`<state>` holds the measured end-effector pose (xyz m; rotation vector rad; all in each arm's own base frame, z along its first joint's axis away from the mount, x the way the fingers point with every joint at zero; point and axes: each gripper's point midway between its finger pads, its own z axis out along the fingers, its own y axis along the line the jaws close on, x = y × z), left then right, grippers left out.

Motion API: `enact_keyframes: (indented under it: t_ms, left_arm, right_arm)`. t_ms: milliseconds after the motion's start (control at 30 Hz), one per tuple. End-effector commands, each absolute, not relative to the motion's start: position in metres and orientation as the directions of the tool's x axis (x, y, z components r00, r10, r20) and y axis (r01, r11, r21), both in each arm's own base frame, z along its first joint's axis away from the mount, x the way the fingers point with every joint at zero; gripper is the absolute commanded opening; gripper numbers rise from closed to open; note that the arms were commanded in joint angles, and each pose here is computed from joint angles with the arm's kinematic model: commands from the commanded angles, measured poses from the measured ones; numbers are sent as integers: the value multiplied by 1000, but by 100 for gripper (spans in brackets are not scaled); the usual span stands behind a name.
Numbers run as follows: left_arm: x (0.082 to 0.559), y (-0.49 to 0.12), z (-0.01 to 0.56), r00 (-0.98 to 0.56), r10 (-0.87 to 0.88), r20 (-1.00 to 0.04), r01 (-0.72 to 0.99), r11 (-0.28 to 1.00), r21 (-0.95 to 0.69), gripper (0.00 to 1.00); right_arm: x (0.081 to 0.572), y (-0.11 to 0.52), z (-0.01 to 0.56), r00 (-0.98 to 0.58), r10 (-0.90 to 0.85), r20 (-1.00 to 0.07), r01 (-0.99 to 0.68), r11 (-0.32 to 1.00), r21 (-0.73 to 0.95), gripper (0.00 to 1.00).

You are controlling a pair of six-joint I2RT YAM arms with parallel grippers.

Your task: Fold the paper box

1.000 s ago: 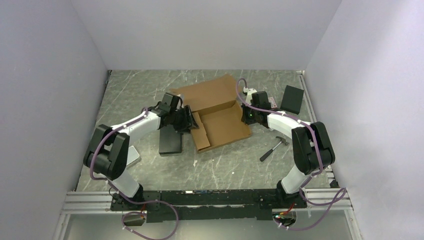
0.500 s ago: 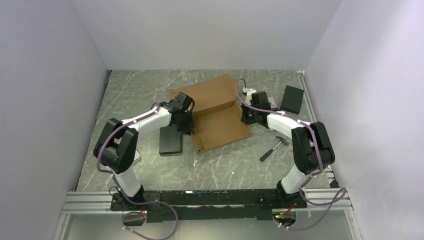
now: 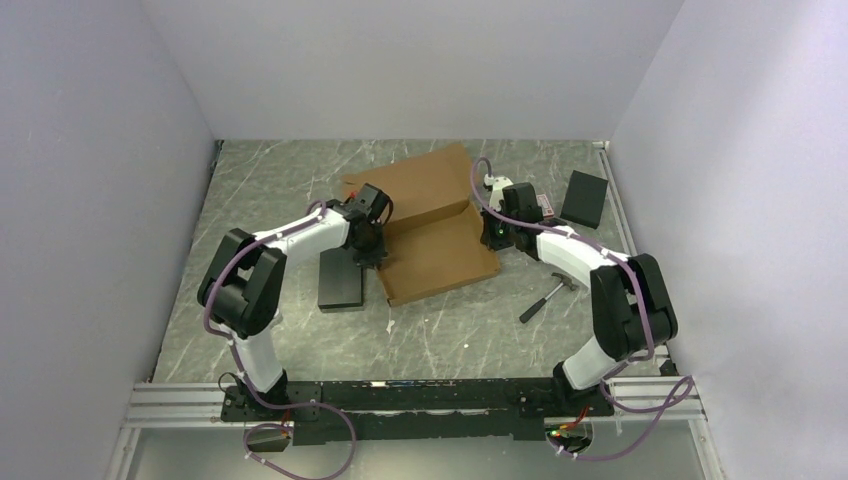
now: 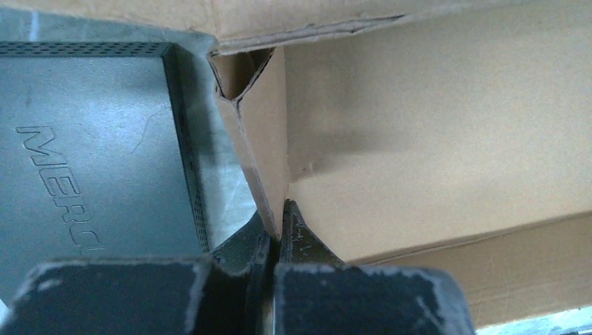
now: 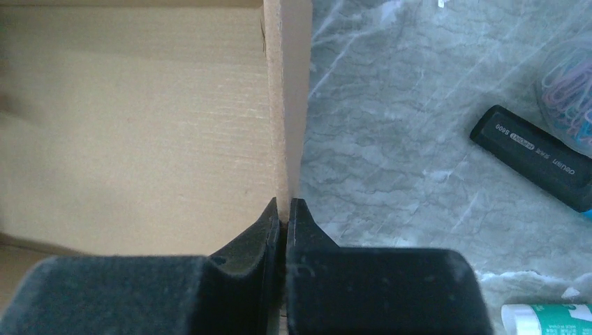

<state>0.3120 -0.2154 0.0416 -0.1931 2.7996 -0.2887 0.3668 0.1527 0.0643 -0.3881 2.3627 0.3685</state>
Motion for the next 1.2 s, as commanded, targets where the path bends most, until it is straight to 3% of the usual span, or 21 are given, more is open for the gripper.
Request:
enact_keyframes:
  t_ms: [0,567,800,1167]
  left_arm:
    - [326,-215,59,-908,-119,-401,-53,984,-172,0]
    - [345,-211,68,-893,1,-451,-2,1000,7,0]
    - [347,-218,80,-880,12,-474,30,999,-31,28]
    - [338,-220,80,-882,24,-470,61,996,-65,45]
  right_arm:
    - [370,190,127,-568,-118,-815,-488,845,217,0]
    - [362,204,153,-497,-26,-867,-477,843,249,0]
    - [370,195,139,-515,-15,-857,-412,881,232,0]
    - [374,190,132,-517,-21,-856,-389,896,213,0]
